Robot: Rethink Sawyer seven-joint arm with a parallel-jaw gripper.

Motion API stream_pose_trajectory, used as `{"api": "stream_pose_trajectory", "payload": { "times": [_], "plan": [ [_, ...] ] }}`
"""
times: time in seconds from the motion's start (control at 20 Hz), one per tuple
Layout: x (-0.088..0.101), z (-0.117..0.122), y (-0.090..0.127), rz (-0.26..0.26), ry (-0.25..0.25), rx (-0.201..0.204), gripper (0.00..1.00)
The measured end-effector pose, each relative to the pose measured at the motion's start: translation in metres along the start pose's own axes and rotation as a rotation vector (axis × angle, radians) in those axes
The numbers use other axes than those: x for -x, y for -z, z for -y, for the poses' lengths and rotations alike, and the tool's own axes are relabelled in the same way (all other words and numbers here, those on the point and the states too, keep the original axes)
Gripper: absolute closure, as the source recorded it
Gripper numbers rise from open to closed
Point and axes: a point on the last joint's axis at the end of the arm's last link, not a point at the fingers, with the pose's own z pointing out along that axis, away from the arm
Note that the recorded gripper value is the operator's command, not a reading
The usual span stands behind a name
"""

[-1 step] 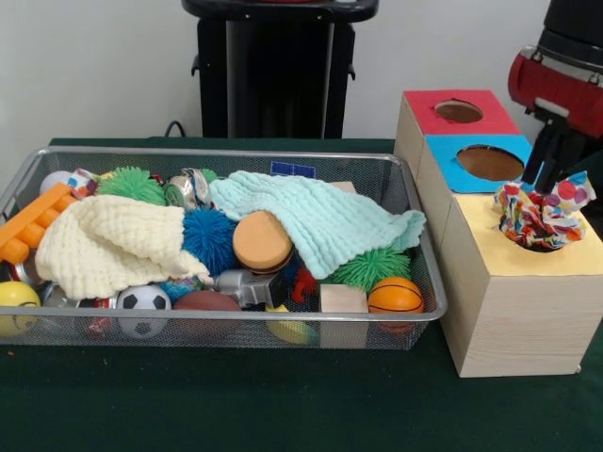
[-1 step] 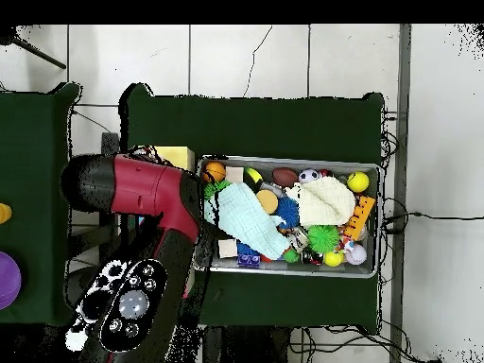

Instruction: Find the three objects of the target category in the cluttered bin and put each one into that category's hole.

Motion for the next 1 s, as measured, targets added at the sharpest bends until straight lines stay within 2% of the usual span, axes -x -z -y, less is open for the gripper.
{"api": "stream_pose_trajectory", "payload": {
  "times": [0.35,0.5,1.0],
  "plan": [
    [0.000,0.000,-0.019,0.014,-0.021,0.017,1.00],
    [-0.004,0.003,-0.030,0.002,-0.032,0.006,1.00],
    [-0.013,0.009,-0.045,-0.034,-0.055,-0.012,1.00]
  ]
}}
